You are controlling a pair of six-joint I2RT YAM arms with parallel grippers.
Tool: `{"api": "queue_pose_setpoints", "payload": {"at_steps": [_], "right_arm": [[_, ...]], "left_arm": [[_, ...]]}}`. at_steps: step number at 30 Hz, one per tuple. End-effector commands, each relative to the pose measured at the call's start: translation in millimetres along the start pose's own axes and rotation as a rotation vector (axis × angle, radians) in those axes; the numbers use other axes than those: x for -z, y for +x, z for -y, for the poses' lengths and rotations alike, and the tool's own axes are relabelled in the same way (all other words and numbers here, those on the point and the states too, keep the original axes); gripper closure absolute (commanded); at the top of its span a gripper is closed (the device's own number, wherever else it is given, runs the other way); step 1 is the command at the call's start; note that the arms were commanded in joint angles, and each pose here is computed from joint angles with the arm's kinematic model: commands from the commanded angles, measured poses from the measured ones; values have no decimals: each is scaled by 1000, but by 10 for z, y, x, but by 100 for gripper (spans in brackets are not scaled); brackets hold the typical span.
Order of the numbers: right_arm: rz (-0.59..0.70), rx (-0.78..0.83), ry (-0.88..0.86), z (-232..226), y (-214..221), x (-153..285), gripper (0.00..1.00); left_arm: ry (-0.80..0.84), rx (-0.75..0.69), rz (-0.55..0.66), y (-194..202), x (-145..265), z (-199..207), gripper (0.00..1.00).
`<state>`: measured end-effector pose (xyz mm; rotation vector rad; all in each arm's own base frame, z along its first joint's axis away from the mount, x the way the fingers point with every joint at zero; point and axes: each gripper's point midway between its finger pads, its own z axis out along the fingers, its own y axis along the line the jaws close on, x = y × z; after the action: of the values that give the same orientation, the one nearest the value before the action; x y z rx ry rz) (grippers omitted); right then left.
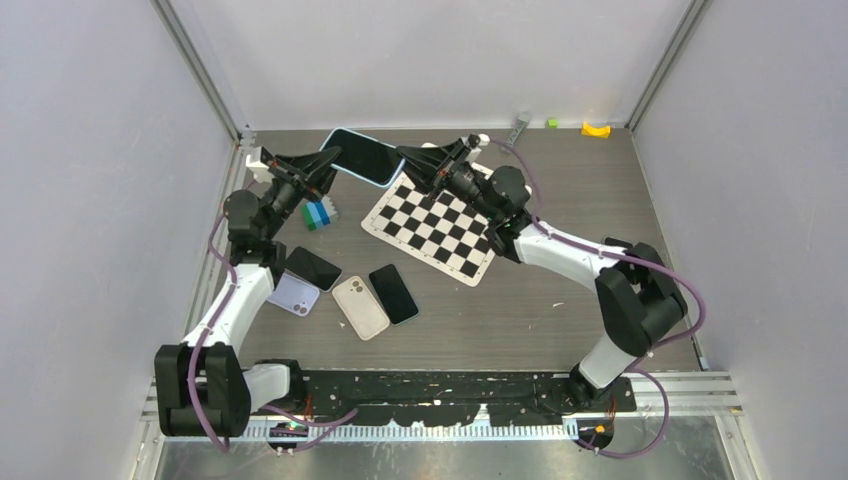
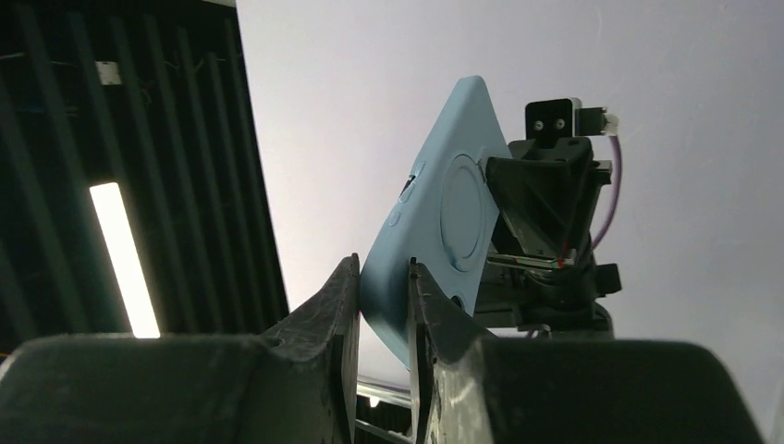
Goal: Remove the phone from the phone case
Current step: Remove the phone case from the phone.
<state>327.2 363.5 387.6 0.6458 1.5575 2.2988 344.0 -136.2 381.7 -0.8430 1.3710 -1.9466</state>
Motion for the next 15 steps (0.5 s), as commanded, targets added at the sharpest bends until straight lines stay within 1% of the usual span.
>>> {"api": "queue_pose_setpoints", "payload": {"at_steps": [1,6,15], "right_arm": [[5,-248,-77,4,-7,-53,99],[-25,-358,-109,24,81,-123,99],[-37,-517,-145,97,127,-172,99]], "left_arm": [[322,-65,-78,416,254,903,100],[334,-75,-71,434,297,912,100],[365,-92,-73,463,352,932,100]]}}
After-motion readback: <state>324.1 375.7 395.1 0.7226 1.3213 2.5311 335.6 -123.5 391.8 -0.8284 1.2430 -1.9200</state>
